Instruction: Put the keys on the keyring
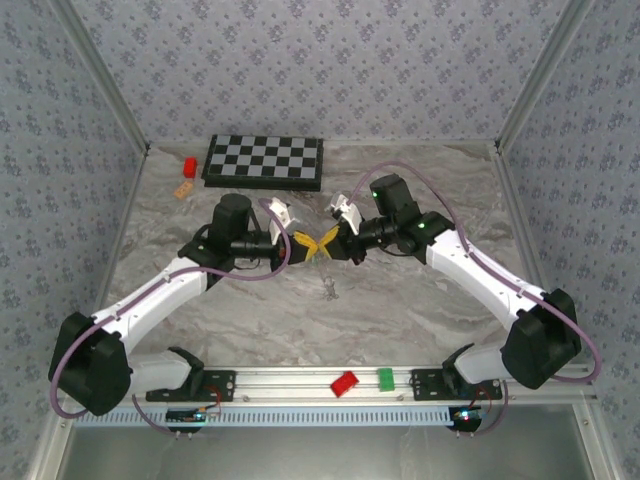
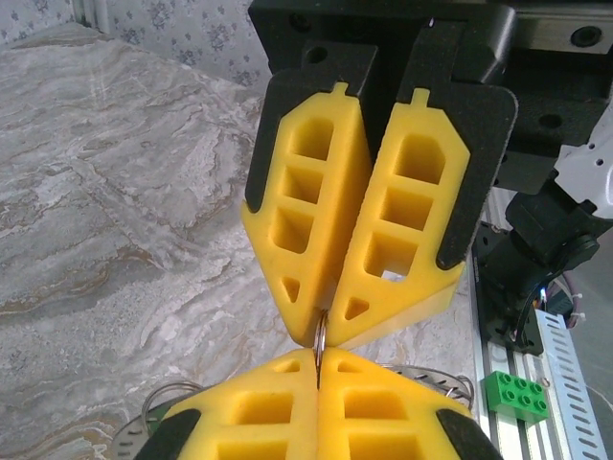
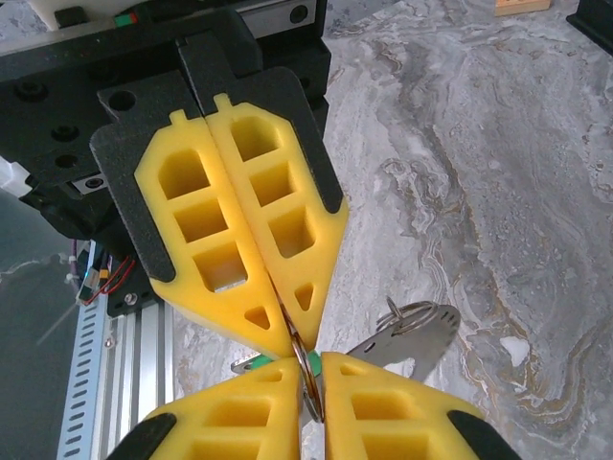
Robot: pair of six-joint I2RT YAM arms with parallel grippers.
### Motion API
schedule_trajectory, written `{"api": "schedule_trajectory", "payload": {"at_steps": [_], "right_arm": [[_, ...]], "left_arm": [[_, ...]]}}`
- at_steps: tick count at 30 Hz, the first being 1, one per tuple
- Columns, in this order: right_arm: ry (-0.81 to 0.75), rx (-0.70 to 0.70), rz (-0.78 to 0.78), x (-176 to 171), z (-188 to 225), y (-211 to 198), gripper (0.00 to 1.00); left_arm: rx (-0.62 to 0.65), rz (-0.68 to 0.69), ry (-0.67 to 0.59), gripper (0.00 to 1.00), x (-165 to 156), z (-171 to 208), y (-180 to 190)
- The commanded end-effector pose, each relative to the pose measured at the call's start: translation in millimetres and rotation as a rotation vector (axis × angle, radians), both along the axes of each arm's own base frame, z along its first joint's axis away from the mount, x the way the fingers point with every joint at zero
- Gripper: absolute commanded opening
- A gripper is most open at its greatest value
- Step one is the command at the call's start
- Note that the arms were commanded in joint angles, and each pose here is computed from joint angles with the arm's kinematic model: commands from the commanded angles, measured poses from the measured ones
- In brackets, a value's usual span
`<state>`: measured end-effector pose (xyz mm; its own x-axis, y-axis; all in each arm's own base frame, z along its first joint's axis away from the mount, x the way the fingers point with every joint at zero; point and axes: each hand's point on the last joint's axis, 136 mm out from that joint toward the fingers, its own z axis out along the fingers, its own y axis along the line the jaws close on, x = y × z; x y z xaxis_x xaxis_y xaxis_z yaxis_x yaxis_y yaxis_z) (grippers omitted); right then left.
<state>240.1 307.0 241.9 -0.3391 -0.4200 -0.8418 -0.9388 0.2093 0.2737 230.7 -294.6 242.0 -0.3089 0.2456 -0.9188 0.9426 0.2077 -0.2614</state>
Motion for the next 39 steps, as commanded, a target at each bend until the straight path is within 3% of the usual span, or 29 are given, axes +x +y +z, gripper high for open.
{"api": "schedule_trajectory", "payload": {"at_steps": [1, 2, 8, 10, 12, 18, 26, 39], "right_arm": [[-0.008, 0.018, 0.045, -6.0, 6.8, 7.8, 0.05], [-0.009, 0.02, 0.048, -6.9, 7.4, 8.2, 0.0], [-0.017, 0.017, 0.024, -4.6, 8.4, 5.2, 0.0], [-0.031, 0.033, 0.001, -0.3, 11.6, 2.9, 0.0], [-0.05, 0.06, -0.029, 4.5, 16.6, -0.1, 0.0], [-0.132, 0.202, -0.119, 17.8, 41.7, -14.5, 0.0], [-0.167, 0.318, -0.146, 18.4, 61.0, -24.0, 0.0], [-0.164, 0.378, -0.13, 14.7, 69.7, -24.9, 0.0]], "left_arm": [[-0.058, -0.056, -0.074, 0.0, -3.9, 28.1, -7.3], [-0.059, -0.057, -0.074, 0.0, -4.3, 28.5, -7.3], [-0.059, -0.039, -0.077, 0.0, -2.0, 29.7, -6.5], [-0.07, -0.003, -0.077, 0.05, 3.6, 33.6, -6.1], [-0.095, 0.019, -0.083, 0.16, 6.2, 38.5, -5.4], [-0.152, 0.046, -0.106, 0.25, 4.4, 52.2, -1.8], [-0.156, 0.04, -0.091, 0.26, 6.2, 47.9, -4.2], [-0.146, 0.003, -0.043, 0.26, 8.7, 39.1, -14.6]]}}
